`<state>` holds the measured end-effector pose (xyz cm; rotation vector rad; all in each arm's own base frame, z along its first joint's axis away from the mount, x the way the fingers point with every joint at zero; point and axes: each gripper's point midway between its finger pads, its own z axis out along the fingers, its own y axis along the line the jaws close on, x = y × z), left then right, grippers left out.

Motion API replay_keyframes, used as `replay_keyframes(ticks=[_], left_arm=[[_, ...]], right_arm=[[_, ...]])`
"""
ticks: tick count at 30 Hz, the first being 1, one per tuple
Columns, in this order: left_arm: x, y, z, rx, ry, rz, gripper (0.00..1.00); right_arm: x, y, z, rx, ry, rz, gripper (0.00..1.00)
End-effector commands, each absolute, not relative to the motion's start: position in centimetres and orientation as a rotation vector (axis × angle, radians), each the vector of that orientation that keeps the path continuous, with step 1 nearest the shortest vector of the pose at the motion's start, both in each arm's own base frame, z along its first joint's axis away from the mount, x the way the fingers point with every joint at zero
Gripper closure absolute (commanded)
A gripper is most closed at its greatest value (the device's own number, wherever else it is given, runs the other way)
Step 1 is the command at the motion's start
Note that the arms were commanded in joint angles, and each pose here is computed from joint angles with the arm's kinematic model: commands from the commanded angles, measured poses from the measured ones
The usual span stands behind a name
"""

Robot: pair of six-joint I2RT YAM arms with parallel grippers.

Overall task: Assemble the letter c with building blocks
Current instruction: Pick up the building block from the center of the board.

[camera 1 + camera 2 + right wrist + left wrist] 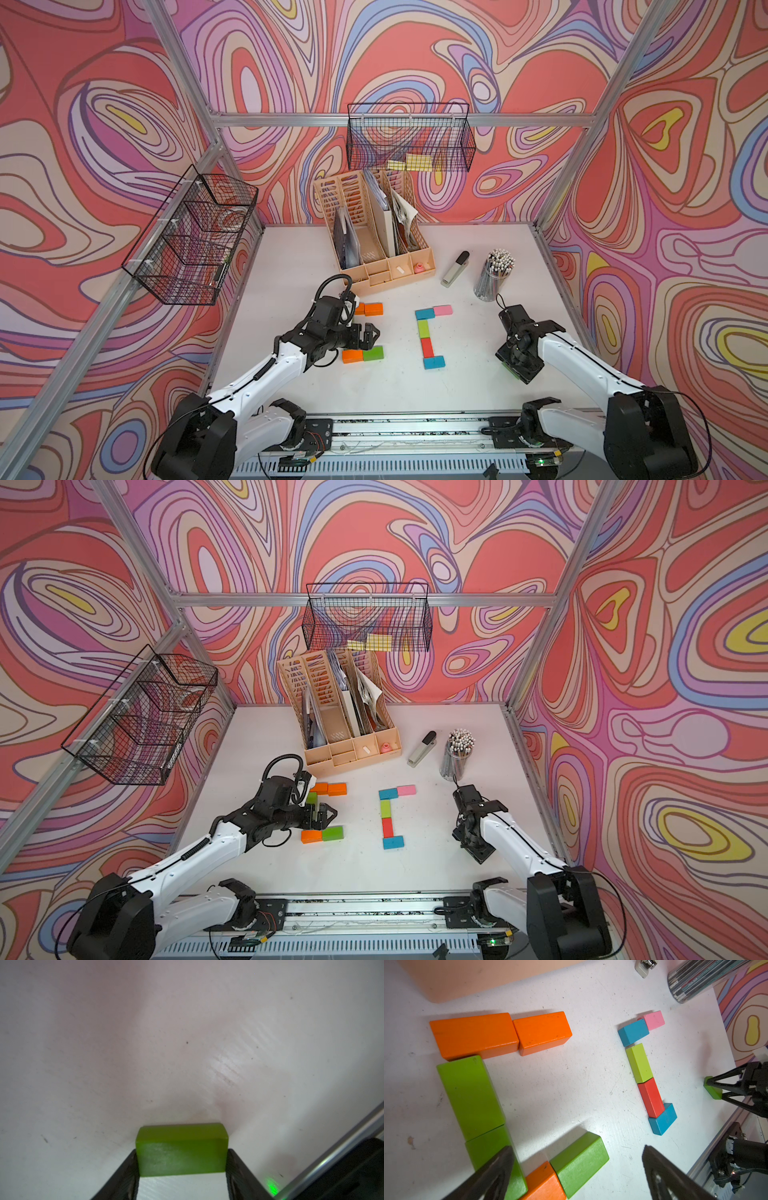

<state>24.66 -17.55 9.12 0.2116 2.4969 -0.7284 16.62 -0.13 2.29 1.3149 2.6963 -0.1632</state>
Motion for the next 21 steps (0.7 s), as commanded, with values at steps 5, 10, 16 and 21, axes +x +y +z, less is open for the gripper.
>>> replay_keyframes(ticks=[5, 10, 16, 21], left_arm=[[25.0, -17.7, 9.7, 0.227, 2.482, -0.713, 0.01], [25.0, -17.6, 9.7, 0.225, 2.483, -0.707, 0.01], [25.0, -17.7, 9.7, 0.229, 2.484, -0.715, 0.01], [25.1, -17.7, 9.7, 0.228, 2.481, -0.715, 0.01]], right_arm=[[20.1, 1.5, 2.4, 1.197, 2.706, -0.042, 0.47], [22.0, 4.0, 3.3, 0.928, 2.795, -0.037, 0.47], [23.1, 7.0, 3.6, 0.613, 2.898, 0.05, 0.45], [23.3, 7.6, 5.4, 0.441, 2.909, 0.061, 0.45]])
